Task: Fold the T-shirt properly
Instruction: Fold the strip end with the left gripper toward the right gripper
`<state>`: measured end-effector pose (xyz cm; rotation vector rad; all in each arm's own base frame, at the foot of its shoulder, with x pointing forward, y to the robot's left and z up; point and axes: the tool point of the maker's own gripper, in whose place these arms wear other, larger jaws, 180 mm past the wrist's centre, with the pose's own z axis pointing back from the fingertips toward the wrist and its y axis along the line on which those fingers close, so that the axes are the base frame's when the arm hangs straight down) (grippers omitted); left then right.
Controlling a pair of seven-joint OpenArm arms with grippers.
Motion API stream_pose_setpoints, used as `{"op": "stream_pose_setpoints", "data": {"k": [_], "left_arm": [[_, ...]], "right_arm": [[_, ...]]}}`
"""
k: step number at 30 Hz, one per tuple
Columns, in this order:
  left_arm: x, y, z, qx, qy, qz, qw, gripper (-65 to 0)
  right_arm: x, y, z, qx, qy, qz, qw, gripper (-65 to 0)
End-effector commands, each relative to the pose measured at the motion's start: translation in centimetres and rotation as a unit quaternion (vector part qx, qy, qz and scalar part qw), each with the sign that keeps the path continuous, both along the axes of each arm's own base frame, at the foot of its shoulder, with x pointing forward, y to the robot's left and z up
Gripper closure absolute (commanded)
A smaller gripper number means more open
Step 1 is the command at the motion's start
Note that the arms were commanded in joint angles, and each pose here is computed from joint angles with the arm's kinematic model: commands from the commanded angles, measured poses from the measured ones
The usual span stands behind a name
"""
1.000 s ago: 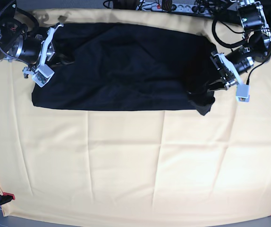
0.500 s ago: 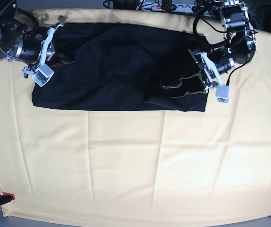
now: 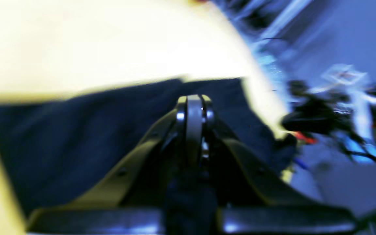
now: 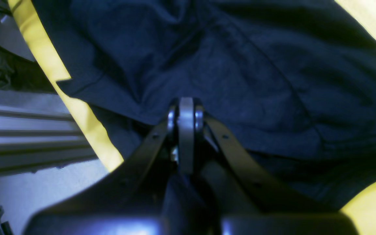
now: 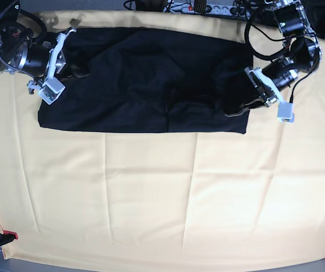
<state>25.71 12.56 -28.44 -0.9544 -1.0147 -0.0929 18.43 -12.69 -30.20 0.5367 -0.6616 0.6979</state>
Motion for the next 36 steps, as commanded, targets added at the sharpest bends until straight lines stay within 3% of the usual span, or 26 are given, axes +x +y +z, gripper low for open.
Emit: {"op": "stream_pose_setpoints", "data": {"k": [1,8,12,19,23,26,28,31,33,36], "left_arm": [[0.6,0.2,1.3,-0.005,-0.023,0.007,1.0,0.0],[1.1,1.4,0.7,0.037,-0.025,0.023,0.999,0.0],[1.5,1.4,-1.1,0.066,0.009,0.038,0.997,0.0],[0.5,-3.6,-3.1,0.088,0.026,-0.041,0.995,0.0],[-1.7,-7.3,-2.5,0.05,0.024,-0.126,0.991,0.0],[-3.8,-9.6,-1.4,0.022,-0.004,-0.201,0.979,0.0],[-4.4,-10.0,-1.1,0.017,-0.005,-0.217,0.976,0.0],[-3.4,-8.9,0.4,0.023,-0.035,-0.191,0.981,0.0],[-1.9,-7.0,2.0,0.039,-0.066,-0.144,0.987,0.0],[0.2,-3.3,1.9,0.091,-0.057,-0.056,0.993,0.0]], "right_arm": [[0.5,0.3,1.3,0.015,-0.024,0.005,0.9996,0.0],[0.6,0.4,1.4,0.017,-0.027,0.004,0.9995,0.0],[0.7,0.4,1.4,0.018,-0.028,0.003,0.9994,0.0],[0.7,0.4,1.4,0.018,-0.028,0.003,0.9995,0.0],[0.7,0.4,1.4,0.017,-0.028,0.003,0.9995,0.0],[0.7,0.4,1.4,0.017,-0.028,0.003,0.9995,0.0],[0.7,0.4,1.4,0.017,-0.028,0.003,0.9995,0.0],[0.7,0.4,1.4,0.017,-0.028,0.003,0.9995,0.0],[0.7,0.4,1.4,0.017,-0.028,0.003,0.9995,0.0],[0.7,0.4,1.4,0.017,-0.028,0.003,0.9995,0.0]]}}
